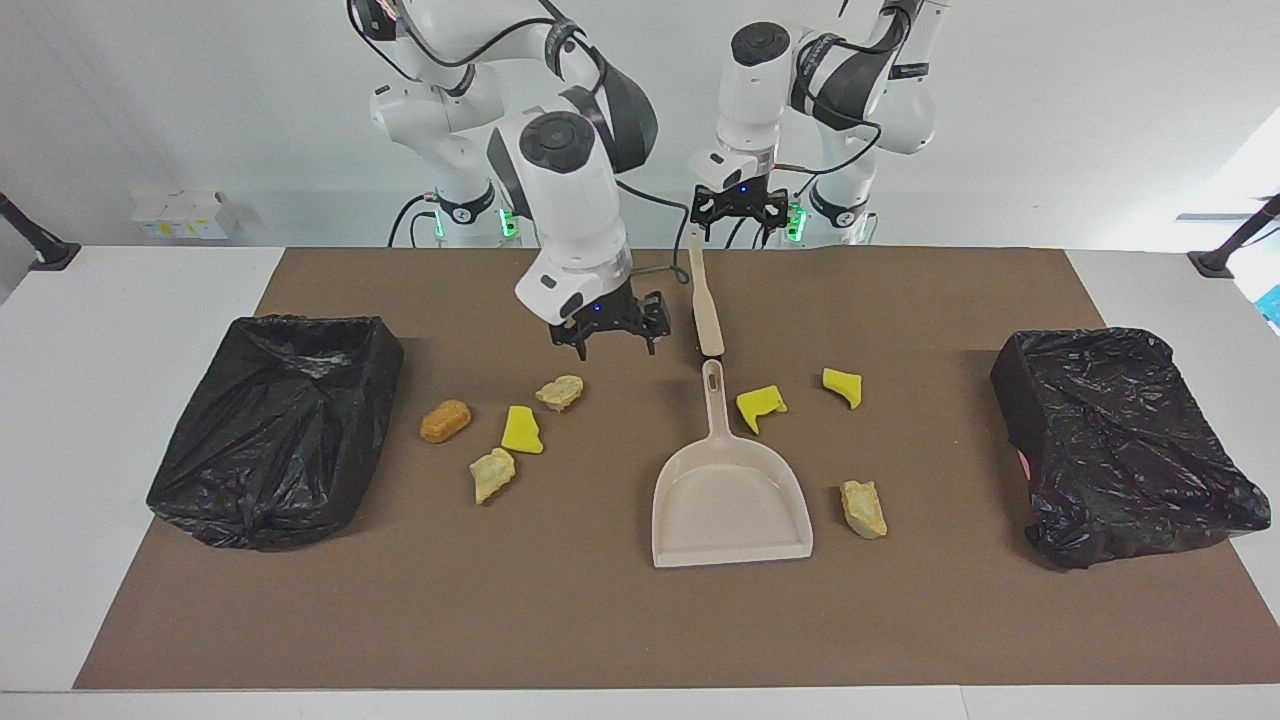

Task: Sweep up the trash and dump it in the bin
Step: 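Reach the left gripper to the brush while the right gripper reaches the dustpan, then lift the brush with the left gripper while the right gripper lifts the dustpan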

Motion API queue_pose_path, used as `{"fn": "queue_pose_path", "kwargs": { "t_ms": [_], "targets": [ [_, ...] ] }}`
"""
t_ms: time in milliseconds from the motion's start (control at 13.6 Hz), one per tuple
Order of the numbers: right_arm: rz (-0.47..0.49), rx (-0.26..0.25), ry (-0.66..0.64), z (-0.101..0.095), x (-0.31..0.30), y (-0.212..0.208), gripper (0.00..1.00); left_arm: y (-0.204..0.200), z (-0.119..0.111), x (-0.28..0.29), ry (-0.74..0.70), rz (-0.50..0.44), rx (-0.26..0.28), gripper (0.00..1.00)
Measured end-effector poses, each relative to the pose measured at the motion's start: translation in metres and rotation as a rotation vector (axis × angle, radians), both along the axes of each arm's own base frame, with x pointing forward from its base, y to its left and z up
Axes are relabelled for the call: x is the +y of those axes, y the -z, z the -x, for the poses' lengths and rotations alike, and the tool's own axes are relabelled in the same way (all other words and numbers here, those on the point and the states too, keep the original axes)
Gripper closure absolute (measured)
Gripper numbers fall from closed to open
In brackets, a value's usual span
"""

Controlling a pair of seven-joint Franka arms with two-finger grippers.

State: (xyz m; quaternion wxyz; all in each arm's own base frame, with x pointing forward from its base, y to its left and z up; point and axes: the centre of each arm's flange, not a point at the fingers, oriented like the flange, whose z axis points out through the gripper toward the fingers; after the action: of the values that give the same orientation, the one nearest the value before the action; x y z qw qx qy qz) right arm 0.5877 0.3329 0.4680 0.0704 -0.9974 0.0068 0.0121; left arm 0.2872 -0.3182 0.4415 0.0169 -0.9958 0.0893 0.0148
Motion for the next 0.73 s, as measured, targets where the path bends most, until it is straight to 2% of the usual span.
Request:
{"fn": "queue_pose_path", "kwargs": {
  "t_ms": [147, 366, 733],
  "targets": [
    [-0.004, 0.005, -0.005, -0.002, 0.029, 0.025, 0.00, 0.020, 0.012, -0.003, 0.002, -0.002, 0.000, 0.00],
    [0.022, -0.001, -0.024, 0.005, 0.072, 0.067, 0.00, 0.042, 0.024, -0.008, -0.003, -0.001, 0.000, 0.00],
    [0.100, -0.021, -0.080, 0.021, 0.116, 0.101, 0.00, 0.085, 0.027, -0.029, -0.016, 0.000, 0.013, 0.00]
  ]
}}
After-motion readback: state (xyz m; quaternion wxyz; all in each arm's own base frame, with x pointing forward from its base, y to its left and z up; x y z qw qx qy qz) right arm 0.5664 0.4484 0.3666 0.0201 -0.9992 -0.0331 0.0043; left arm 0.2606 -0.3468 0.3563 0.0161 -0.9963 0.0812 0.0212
